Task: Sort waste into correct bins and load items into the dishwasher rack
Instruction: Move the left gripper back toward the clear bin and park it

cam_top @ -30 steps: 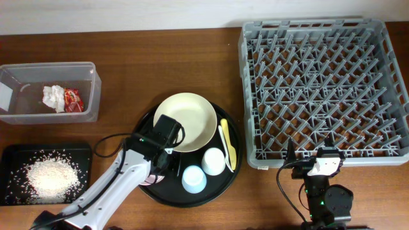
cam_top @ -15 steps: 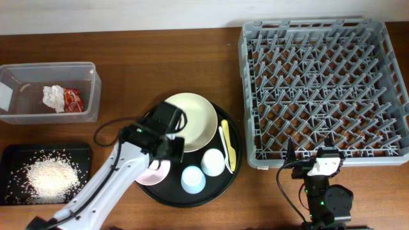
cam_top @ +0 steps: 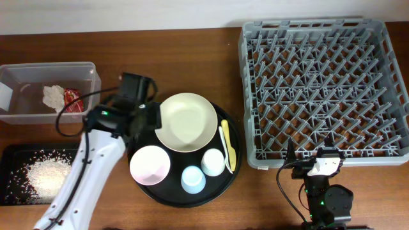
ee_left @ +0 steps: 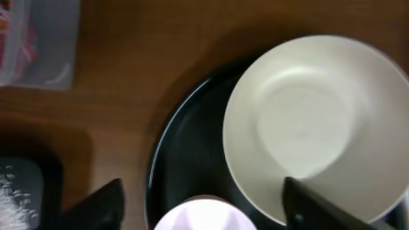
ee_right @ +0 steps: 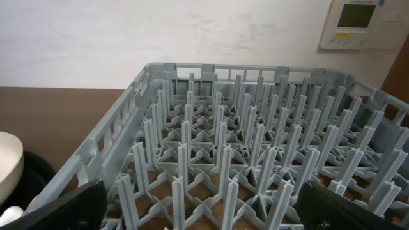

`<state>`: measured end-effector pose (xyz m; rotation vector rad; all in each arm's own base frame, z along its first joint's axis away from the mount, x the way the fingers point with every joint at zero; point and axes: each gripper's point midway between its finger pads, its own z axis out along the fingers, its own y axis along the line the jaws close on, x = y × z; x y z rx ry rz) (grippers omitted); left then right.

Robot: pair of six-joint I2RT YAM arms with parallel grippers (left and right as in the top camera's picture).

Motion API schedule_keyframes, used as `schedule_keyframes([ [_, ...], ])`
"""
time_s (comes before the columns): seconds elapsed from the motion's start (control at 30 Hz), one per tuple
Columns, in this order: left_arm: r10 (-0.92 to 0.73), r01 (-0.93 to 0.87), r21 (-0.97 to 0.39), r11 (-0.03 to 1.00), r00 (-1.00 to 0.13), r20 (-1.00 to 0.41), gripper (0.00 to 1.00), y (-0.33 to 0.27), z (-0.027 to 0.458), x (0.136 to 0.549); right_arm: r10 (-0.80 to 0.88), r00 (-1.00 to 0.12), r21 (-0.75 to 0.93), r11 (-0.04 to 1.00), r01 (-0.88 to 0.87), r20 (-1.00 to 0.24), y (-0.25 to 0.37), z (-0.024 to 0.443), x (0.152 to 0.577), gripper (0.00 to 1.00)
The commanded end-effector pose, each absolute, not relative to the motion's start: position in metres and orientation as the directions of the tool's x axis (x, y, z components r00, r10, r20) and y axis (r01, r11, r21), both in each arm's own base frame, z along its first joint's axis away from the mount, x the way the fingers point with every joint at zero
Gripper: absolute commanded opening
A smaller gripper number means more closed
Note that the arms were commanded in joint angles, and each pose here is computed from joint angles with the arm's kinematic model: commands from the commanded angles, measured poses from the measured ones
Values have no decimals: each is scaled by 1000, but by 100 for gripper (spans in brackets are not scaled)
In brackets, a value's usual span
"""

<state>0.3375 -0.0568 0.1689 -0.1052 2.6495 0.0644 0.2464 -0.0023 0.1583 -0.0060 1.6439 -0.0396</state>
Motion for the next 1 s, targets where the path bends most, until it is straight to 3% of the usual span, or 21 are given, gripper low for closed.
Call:
schedule_keyframes([
  [0.0, -90, -68, -63, 996, -869, -486, 76, -67, 178, 344, -23, -78, -25, 999, 30, -997, -3, 156, 246, 98],
  [0.2, -90, -66, -67, 996, -869, -486, 76, -68, 175, 347, -23, -78, -25, 999, 30, -997, -4, 156, 246, 98],
  [0.37, -70, -74, 2, 997, -951, -300, 72, -58, 146, 310, -22, -78, -25, 999, 30, -997, -4, 156, 246, 98],
  [0.5, -69, -103, 91, 991, -944, -323, 87, -43, 144, 317, -22, -78, -25, 999, 30, -997, -3, 156, 246, 98],
  [0.53, -77, -112, 87, 990, -939, -335, 97, -41, 145, 320, -23, -78, -25, 999, 30, -997, -4, 156, 246, 98],
  [0.57, -85, -120, 82, 989, -936, -341, 99, -39, 145, 322, -22, -78, -25, 999, 30, -997, -3, 156, 246, 98],
  [0.8, -239, -283, 73, 956, -901, -363, 99, 14, 147, 329, -22, -78, -25, 999, 30, -997, -4, 156, 246, 98],
  [0.97, -240, -284, 73, 956, -900, -363, 99, 14, 147, 329, -23, -78, -25, 999, 30, -997, -3, 156, 246, 98],
])
